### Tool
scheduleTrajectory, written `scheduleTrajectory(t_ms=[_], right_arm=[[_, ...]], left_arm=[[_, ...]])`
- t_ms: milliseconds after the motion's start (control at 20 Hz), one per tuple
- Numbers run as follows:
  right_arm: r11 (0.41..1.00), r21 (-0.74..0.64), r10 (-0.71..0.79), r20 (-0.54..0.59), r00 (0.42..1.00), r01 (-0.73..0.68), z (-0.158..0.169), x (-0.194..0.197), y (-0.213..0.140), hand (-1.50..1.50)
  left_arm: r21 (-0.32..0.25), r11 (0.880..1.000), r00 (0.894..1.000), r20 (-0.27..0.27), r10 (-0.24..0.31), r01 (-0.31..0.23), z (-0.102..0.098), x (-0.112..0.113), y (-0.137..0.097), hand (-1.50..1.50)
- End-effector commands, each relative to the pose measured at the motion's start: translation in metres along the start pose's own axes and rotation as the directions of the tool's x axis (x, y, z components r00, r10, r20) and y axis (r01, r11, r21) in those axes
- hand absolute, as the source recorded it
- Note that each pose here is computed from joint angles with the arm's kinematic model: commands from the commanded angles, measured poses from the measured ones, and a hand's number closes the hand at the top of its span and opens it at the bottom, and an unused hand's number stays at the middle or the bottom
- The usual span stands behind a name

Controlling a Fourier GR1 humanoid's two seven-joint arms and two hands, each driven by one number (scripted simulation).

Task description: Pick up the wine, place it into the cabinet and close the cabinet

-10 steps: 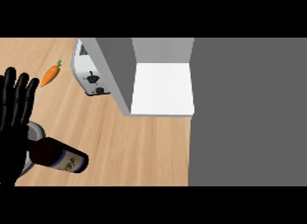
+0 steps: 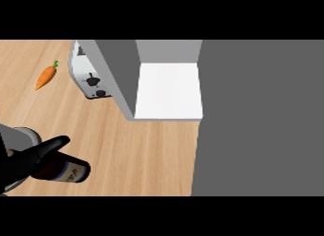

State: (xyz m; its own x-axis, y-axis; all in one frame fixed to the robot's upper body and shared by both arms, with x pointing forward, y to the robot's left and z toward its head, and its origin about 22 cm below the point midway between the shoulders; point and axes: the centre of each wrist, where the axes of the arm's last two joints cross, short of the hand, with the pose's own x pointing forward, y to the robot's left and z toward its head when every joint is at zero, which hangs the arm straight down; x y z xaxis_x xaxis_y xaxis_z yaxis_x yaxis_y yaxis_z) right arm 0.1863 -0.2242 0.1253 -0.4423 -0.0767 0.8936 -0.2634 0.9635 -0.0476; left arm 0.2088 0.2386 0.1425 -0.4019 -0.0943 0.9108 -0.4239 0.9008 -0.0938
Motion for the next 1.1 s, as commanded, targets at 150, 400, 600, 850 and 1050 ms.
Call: scheduleTrajectory(t_ms=[150, 400, 600, 850, 1050], right_arm=[[0.979, 0.155, -0.128, -0.052, 0.990, 0.135, 0.017, 0.029, 0.007, -1.50], [0.979, 0.141, -0.145, -0.044, 0.989, 0.149, 0.019, 0.037, 0.008, -1.50], [0.980, 0.134, -0.138, -0.053, 0.989, 0.144, 0.023, 0.064, 0.012, -1.50], [0.980, 0.144, -0.131, -0.047, 0.990, 0.137, 0.012, 0.063, 0.012, -1.50], [0.980, 0.129, -0.150, -0.044, 0.988, 0.155, 0.011, 0.066, 0.020, -1.50]], left_arm=[[0.199, 0.973, 0.990, -0.051, 0.131, -0.118, 0.009, 0.051, -0.030, -1.50], [0.222, 0.969, 0.992, -0.046, 0.119, -0.106, 0.028, 0.084, -0.051, -1.50], [0.202, 0.975, 0.990, -0.082, 0.116, -0.098, 0.026, 0.103, -0.067, -1.50], [0.206, 0.974, 0.991, -0.069, 0.113, -0.097, 0.022, 0.128, -0.086, -1.50], [0.207, 0.977, 0.994, -0.075, 0.074, -0.057, 0.026, 0.147, -0.082, -1.50]])
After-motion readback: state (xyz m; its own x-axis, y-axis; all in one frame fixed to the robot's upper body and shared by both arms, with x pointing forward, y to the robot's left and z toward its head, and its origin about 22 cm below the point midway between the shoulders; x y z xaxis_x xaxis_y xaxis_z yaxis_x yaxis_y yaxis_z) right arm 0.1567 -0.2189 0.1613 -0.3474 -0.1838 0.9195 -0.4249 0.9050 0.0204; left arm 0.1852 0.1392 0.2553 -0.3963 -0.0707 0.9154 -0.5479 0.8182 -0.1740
